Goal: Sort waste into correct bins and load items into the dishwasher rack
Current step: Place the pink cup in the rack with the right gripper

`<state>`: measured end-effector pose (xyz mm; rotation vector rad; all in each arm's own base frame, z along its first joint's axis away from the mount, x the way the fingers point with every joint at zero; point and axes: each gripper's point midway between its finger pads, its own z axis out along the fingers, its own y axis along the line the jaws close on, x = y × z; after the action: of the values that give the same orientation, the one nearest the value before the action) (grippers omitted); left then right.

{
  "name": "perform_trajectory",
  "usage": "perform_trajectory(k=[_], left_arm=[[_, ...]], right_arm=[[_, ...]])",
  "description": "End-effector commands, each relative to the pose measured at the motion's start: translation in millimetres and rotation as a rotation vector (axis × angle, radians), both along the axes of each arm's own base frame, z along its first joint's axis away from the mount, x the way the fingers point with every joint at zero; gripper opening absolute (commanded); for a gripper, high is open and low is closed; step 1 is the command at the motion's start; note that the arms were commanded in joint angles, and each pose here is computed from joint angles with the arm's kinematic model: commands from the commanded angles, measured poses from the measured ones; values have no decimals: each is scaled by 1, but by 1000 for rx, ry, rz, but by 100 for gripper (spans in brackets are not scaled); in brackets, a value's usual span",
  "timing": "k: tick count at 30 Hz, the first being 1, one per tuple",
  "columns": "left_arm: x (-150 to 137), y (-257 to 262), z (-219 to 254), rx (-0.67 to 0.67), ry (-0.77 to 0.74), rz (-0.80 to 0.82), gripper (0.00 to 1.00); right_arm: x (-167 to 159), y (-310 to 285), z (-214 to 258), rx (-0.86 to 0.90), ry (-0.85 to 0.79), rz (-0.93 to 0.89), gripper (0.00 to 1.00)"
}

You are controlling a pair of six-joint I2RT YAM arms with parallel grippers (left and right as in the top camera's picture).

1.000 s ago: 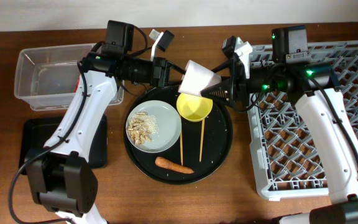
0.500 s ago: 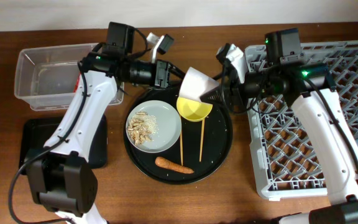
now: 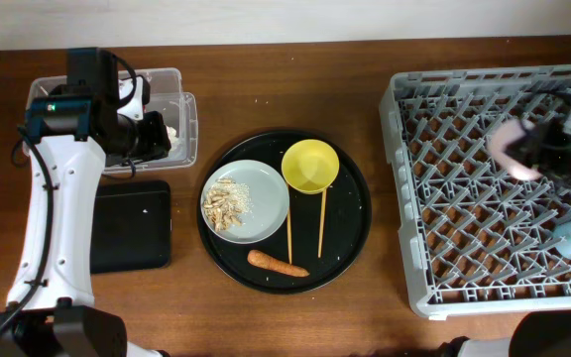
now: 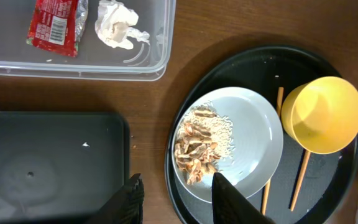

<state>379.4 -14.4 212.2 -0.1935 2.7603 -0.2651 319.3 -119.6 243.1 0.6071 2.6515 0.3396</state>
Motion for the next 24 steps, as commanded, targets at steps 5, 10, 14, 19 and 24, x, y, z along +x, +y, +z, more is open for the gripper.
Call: perform_trajectory(k=[5,10,14,19,24], left_arm=[[0,4,7,23,-24,-4,35],[0,4,7,22,-22,-4,35],[0,4,7,22,-22,-4,35],[-2,4,7,22,-16,-4,36],[-2,4,7,22,-16,-4,36]], right_arm=[[-53,-95,-34,-176,284,-397,32],[-54,-99,-73,-131,427,-374,33],[-55,-97,-95,-93,501,-343,33],[-50,-101,-118,-70,549,-334,70],[-43,-94,-109,-24,503,-329,78]])
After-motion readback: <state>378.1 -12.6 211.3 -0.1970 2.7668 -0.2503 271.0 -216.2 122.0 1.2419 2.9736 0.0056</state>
